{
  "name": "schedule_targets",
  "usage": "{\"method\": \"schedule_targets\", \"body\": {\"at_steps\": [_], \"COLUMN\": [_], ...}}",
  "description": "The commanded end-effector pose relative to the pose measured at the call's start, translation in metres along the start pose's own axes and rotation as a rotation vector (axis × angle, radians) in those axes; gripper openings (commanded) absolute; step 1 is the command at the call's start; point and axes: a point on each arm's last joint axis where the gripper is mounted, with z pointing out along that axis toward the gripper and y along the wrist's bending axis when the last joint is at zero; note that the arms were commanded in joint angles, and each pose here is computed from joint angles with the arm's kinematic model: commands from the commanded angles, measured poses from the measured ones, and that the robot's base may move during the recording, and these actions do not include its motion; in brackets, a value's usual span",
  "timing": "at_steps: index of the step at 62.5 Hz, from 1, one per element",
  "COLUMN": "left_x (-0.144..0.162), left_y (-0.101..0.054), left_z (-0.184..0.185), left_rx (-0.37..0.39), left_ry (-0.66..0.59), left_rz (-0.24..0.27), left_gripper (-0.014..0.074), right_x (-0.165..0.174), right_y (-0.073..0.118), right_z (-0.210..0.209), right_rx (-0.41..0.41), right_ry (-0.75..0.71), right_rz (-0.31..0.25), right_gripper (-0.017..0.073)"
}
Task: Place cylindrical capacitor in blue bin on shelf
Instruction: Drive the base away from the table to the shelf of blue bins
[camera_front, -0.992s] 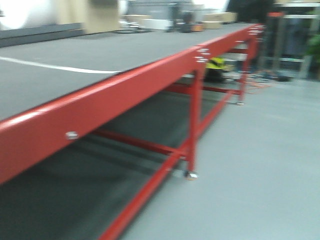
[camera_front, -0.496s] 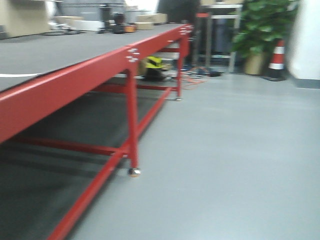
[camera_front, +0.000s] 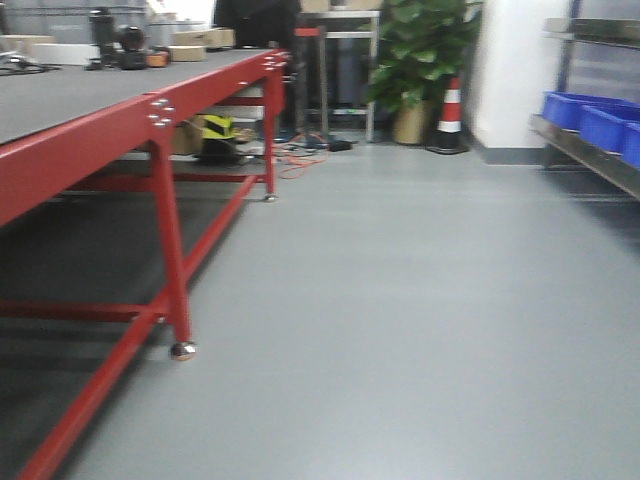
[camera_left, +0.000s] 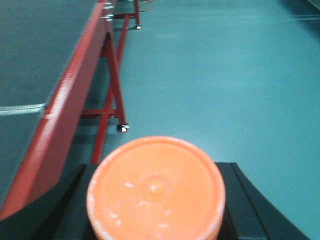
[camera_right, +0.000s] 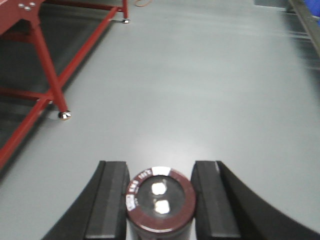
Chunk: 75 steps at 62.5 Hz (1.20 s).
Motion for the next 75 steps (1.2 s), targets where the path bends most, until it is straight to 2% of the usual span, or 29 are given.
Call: {"method": "schedule_targets", "body": {"at_steps": [1,75], "left_x": [-0.0018,-0.0018], "left_y": [-0.0009,-0.0009], "left_z": [-0.0022,-0.0022], "left_rx": [0.005,0.005], "left_ry": [-0.024,-0.024], "left_rz": [-0.001,-0.001], "left_gripper": [-0.0111,-0.0111], "right_x": [-0.0014,-0.0019], "right_y": [-0.0011,-0.0008], "right_z": [-0.0014,-0.0027], "right_rx": [0.012,0.012], "right_ry": [-0.026,-0.034], "right_rz": [-0.005,-0.004], "right_gripper": [-0.0162,-0.0162]}}
